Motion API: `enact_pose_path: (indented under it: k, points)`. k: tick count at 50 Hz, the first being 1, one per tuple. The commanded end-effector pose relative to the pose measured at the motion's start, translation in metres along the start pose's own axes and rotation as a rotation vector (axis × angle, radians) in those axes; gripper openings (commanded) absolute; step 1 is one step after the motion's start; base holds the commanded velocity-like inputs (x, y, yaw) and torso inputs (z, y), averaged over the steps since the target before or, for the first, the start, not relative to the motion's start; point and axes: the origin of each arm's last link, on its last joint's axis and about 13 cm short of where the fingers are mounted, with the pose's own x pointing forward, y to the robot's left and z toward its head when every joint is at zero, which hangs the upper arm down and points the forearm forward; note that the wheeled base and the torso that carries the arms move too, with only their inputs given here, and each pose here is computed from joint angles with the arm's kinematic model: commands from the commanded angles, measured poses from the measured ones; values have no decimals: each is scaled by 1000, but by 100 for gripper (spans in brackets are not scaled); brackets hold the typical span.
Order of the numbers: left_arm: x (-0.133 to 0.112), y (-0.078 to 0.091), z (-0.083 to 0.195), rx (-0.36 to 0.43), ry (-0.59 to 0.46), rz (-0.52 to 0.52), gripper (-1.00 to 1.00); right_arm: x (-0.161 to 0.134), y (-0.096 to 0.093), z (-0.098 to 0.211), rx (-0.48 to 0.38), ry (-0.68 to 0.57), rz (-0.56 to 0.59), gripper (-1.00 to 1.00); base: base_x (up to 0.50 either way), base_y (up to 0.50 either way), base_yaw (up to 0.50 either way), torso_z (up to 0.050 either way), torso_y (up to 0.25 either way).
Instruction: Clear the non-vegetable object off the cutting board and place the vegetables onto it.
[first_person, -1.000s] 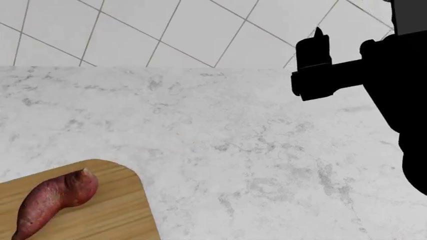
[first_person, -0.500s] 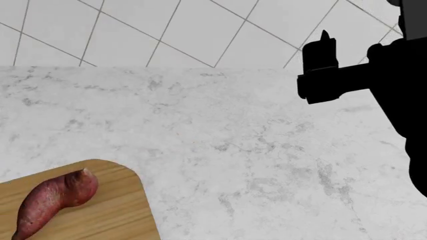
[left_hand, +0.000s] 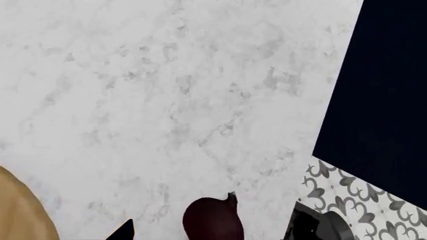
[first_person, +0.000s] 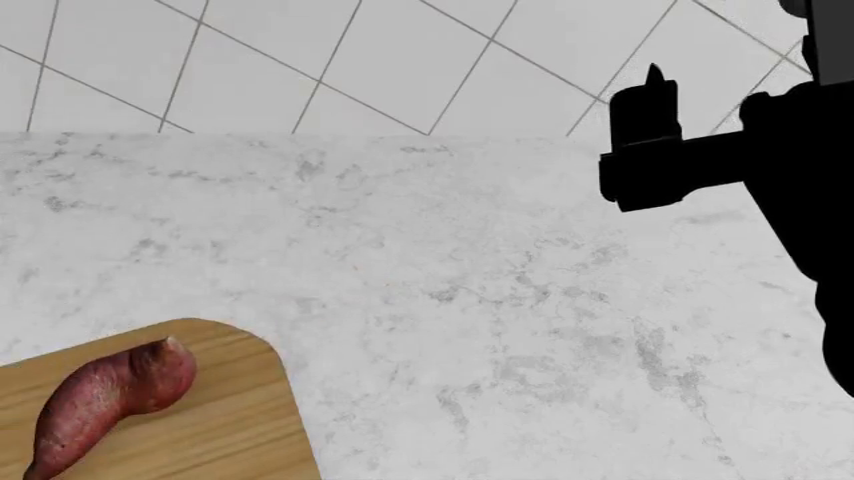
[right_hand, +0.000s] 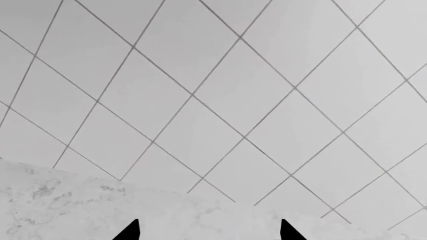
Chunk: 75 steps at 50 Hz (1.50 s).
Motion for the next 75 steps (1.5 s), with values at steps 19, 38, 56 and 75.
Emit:
enact_pose_path:
  k: [19,38,56,75]
  points:
    - [19,-5,-24,52,41,-93,100,-5,3,-3,34,-45,-10,100,0,0,0,-1,0]
    - [-2,6,-10,75,-40,16,-100,-6,4,2,32,-56,-9,100,-1,-1,-1,-1,0]
    - [-38,50,6,43,-140,285,-100,-5,6,2,30,-55,-3,100,0,0,0,0,0]
    - [-37,98,5,-54,-104,437,-100,-3,7,1,33,-54,2,100,0,0,0,0,0]
